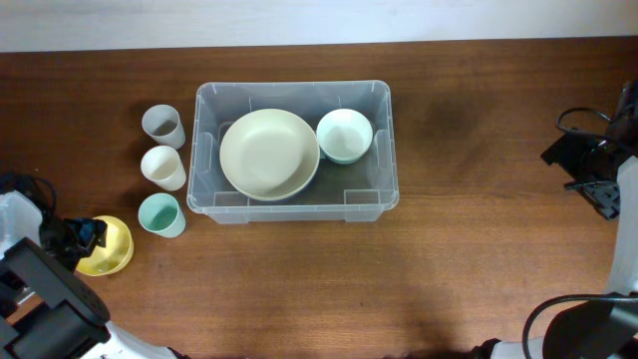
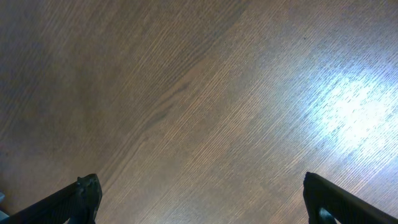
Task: Pack container
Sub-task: 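Grasp the yellow bowl's rim with the left gripper and lift it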
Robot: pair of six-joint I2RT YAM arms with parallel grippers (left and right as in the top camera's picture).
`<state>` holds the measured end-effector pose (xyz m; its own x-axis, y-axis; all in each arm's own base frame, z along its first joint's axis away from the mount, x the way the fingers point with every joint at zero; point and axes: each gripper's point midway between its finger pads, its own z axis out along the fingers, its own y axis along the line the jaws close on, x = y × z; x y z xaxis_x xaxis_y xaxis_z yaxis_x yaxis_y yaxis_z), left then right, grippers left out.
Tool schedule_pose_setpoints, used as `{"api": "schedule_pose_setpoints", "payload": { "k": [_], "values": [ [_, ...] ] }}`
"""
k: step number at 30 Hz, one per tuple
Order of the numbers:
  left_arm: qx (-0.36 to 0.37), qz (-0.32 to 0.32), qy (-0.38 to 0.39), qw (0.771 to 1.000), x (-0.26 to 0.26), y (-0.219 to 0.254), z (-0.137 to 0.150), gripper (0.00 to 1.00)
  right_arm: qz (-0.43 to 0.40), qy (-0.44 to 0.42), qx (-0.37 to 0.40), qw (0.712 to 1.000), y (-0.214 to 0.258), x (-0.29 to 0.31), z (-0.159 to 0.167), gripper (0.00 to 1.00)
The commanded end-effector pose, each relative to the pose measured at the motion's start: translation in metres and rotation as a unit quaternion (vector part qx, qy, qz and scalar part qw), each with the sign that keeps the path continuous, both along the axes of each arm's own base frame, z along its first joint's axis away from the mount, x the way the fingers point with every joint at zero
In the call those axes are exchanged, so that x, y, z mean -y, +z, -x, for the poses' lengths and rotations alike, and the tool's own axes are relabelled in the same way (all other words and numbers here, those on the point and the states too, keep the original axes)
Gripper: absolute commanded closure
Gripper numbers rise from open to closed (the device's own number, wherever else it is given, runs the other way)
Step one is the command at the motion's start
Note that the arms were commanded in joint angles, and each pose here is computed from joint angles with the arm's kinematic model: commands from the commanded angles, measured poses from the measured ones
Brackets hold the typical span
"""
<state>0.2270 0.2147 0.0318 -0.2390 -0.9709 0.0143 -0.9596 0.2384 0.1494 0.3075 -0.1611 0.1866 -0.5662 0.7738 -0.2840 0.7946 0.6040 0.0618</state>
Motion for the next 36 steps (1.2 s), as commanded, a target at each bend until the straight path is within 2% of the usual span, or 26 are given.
{"api": "schedule_pose_setpoints", "payload": {
  "k": [1, 6, 10, 14, 16, 20, 21, 23, 31, 35, 36],
  "values": [
    [0.009, -0.006, 0.008, 1.000, 0.001, -0.005, 0.001, 0.07, -0.001, -0.003, -0.003, 1.000, -0.003, 0.001, 0.001, 0.01],
    [0.018, -0.014, 0.008, 1.000, -0.002, -0.008, -0.002, 0.07, -0.001, -0.003, -0.003, 1.000, -0.003, 0.001, 0.001, 0.01],
    [0.020, -0.016, 0.008, 1.000, -0.003, -0.008, -0.003, 0.27, -0.001, -0.003, -0.003, 1.000, -0.003, 0.001, 0.001, 0.01],
    [0.020, -0.016, 0.008, 1.000, -0.004, -0.008, -0.004, 0.39, -0.001, -0.003, -0.003, 1.000, -0.003, 0.001, 0.001, 0.01],
    [0.023, -0.018, 0.008, 1.000, -0.005, -0.008, -0.005, 0.53, -0.001, -0.003, -0.003, 1.000, -0.003, 0.001, 0.001, 0.01],
    [0.039, -0.032, 0.013, 0.999, -0.014, -0.008, -0.010, 0.88, -0.001, -0.003, -0.003, 1.000, -0.003, 0.001, 0.001, 0.01],
    [0.041, -0.034, 0.016, 0.998, -0.016, -0.008, -0.010, 0.94, -0.001, -0.003, -0.003, 1.000, -0.003, 0.001, 0.001, 0.01],
    [0.044, -0.039, 0.025, 0.998, -0.022, -0.008, -0.008, 0.99, -0.001, -0.003, -0.003, 1.000, -0.003, 0.001, 0.001, 0.01],
    [0.074, -0.065, 0.054, 0.994, -0.058, 0.008, -0.004, 0.99, -0.001, -0.003, -0.003, 1.000, -0.003, 0.001, 0.001, 0.01],
    [0.142, -0.091, 0.001, 0.986, -0.076, 0.054, -0.036, 0.99, -0.001, -0.003, -0.003, 1.000, -0.003, 0.001, 0.001, 0.01],
    [0.193, -0.109, -0.028, 0.975, -0.081, 0.091, -0.059, 0.99, -0.001, -0.003, -0.003, 1.000, -0.003, 0.001, 0.001, 0.01]
  ]
}}
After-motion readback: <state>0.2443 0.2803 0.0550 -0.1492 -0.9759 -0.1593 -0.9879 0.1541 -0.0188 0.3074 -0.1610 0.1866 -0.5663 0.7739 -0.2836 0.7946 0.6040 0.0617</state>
